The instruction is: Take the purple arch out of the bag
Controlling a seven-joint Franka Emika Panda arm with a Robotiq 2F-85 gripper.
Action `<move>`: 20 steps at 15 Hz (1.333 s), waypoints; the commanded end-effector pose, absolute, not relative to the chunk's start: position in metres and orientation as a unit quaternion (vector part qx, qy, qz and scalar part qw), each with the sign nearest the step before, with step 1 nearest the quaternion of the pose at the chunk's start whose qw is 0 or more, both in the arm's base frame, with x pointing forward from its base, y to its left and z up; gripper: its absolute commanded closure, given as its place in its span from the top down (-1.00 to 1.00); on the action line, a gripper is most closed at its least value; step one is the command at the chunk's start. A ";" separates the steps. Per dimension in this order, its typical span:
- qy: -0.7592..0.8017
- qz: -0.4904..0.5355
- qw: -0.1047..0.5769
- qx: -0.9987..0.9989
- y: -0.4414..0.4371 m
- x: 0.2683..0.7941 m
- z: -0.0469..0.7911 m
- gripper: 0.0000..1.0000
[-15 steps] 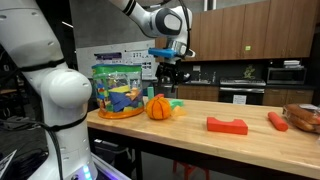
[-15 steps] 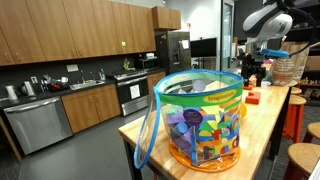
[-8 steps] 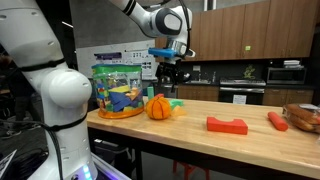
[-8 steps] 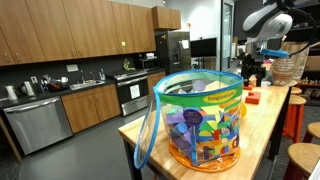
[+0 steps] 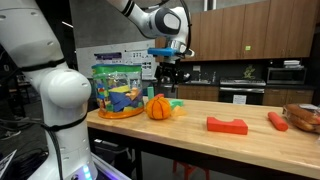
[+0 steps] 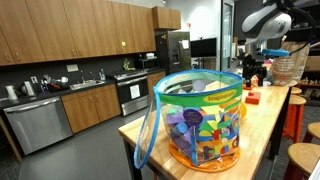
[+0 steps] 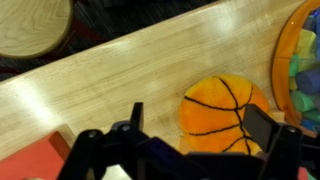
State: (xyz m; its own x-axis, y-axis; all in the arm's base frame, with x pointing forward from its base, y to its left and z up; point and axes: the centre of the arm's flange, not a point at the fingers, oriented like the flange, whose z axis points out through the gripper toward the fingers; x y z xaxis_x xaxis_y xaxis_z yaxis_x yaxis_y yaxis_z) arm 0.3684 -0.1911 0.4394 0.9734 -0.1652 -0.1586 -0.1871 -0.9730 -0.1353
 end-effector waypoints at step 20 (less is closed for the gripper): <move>-0.062 -0.017 -0.132 -0.989 -0.089 0.356 0.596 1.00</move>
State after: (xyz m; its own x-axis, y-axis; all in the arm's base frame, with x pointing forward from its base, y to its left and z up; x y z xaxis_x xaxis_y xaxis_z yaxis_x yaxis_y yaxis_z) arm 0.3606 -0.1110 0.5810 0.9964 0.0828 0.0185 0.0771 -0.9746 0.2103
